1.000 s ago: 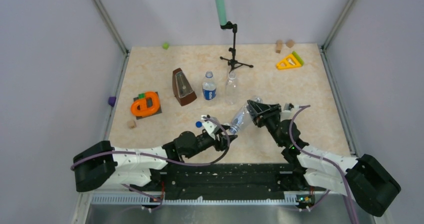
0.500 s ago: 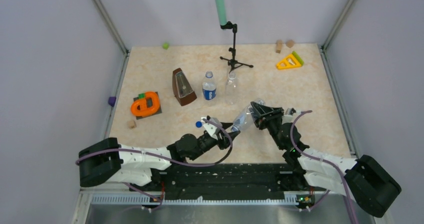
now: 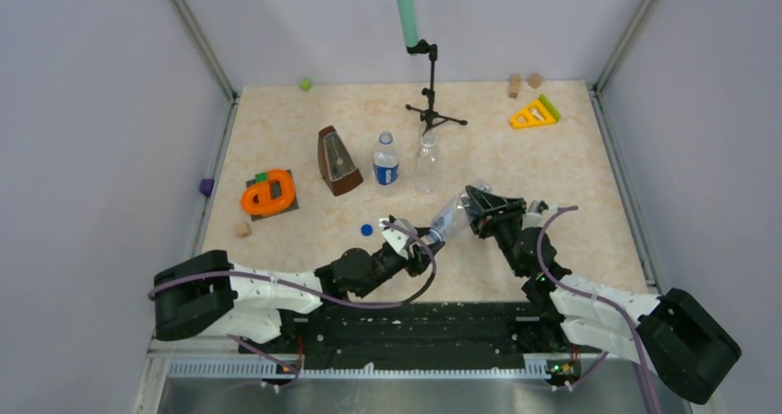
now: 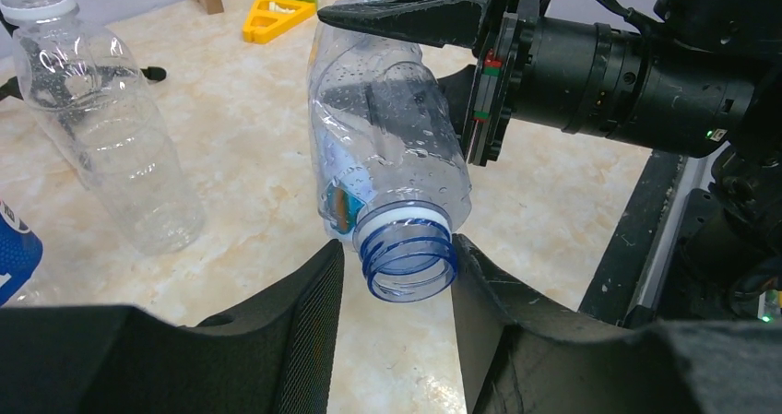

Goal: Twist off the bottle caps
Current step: Pick up the plastic bottle at the center of the board.

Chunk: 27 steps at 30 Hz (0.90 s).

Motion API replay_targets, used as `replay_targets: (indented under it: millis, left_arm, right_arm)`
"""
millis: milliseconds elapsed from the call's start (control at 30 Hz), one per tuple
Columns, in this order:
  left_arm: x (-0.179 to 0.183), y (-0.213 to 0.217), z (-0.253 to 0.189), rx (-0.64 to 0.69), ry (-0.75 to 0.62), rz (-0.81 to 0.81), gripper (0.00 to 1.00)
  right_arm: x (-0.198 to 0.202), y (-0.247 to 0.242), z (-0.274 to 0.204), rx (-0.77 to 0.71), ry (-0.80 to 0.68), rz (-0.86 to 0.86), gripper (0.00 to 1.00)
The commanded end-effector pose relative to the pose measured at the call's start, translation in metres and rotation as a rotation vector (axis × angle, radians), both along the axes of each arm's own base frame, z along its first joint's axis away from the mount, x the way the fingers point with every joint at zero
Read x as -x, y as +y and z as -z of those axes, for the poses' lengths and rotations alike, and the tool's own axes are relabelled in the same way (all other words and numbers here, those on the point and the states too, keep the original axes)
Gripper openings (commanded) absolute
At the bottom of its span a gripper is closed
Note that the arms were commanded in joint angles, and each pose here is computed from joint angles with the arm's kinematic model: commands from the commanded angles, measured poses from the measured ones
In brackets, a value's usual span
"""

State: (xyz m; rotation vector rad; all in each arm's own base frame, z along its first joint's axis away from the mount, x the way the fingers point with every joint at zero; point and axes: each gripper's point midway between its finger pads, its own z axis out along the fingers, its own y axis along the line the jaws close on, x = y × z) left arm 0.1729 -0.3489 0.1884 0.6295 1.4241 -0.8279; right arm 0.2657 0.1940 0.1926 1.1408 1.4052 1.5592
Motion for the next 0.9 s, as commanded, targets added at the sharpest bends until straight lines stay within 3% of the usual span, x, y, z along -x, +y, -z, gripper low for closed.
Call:
replay_targets:
  millis: [0,133,367,567,700,867]
  left_arm:
    - [-0.007,-0.004,-0.021,0.056,-0.022,-0.034,0.47]
    - [-0.008,-0.004,-0.028,0.067,-0.041,-0.038,0.39]
    - [-0.009,-0.002,-0.033,0.073,-0.061,-0.042,0.47]
    - [-0.009,-0.002,-0.033,0.066,-0.067,-0.044,0.42]
    - [-0.01,-0.002,-0.032,0.058,-0.075,-0.048,0.54]
    - [-0.009,-0.004,-0.032,0.055,-0.08,-0.035,0.5]
  right_arm:
    - [0.01,0.009,-0.023,-0.094,-0.051,-0.066,0.41]
    - [0.01,0.011,-0.02,-0.091,-0.044,-0.077,0.41]
    - [0.01,0.013,-0.015,-0.09,-0.029,-0.084,0.41]
    - [0.009,0.015,-0.011,-0.087,-0.017,-0.091,0.41]
    - [0.009,0.016,-0.009,-0.091,-0.007,-0.093,0.41]
    - [0.009,0.018,-0.009,-0.102,-0.008,-0.101,0.41]
